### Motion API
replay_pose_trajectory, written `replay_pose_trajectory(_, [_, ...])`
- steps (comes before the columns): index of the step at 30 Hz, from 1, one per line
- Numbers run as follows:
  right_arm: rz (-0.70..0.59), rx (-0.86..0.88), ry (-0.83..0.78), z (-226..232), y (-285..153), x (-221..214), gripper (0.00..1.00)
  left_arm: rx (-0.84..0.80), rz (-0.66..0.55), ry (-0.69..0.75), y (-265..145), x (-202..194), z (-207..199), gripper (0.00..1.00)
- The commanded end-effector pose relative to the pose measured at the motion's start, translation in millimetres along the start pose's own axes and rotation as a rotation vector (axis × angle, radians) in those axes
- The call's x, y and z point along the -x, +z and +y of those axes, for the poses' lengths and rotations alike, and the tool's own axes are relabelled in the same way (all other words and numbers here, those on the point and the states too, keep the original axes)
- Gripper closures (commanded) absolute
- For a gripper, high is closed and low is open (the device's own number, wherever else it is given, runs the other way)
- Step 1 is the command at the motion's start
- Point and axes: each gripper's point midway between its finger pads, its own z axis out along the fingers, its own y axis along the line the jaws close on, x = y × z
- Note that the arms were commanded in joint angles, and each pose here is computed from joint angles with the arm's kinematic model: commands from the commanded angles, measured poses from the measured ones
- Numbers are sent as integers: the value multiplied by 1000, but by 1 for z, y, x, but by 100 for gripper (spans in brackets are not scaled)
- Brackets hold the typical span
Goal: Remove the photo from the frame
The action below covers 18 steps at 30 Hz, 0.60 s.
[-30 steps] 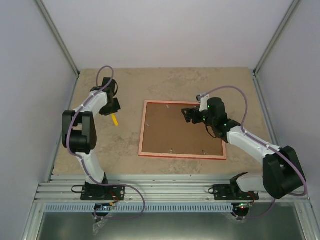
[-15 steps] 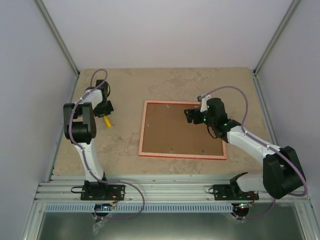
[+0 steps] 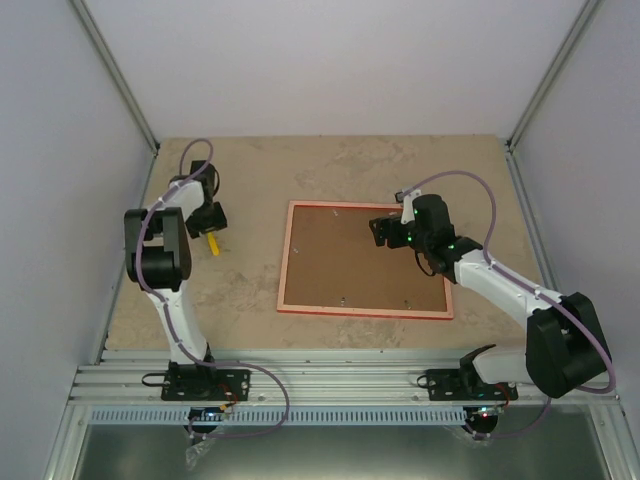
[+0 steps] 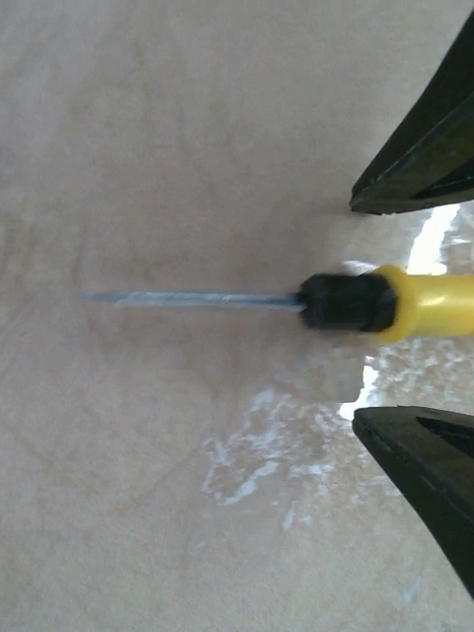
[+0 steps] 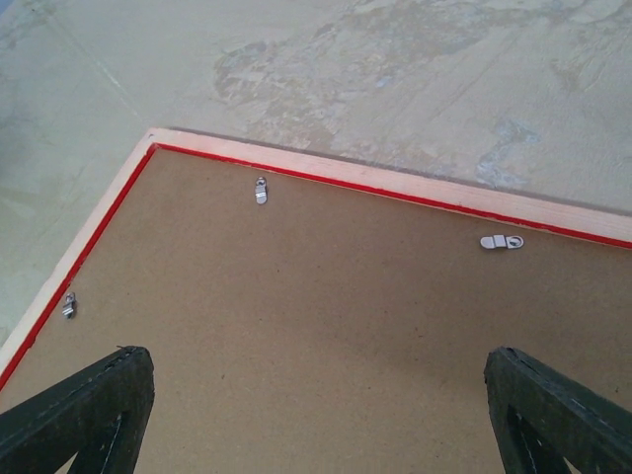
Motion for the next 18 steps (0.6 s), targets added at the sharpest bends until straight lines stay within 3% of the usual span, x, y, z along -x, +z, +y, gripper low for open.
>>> replay_pose_trajectory(1, [1,-21,9,-3,-5,8,8,-99,-42,-35,-34,-1,-6,41])
replay_pose_trajectory(8, [49,-4,21,0,-7,-3,4,-241,-115,21,-87,-32,-39,31])
replay_pose_trajectory(18, [116,18,27,7,-7,-25,2,-388,-50,223,-112,-126,-106,26])
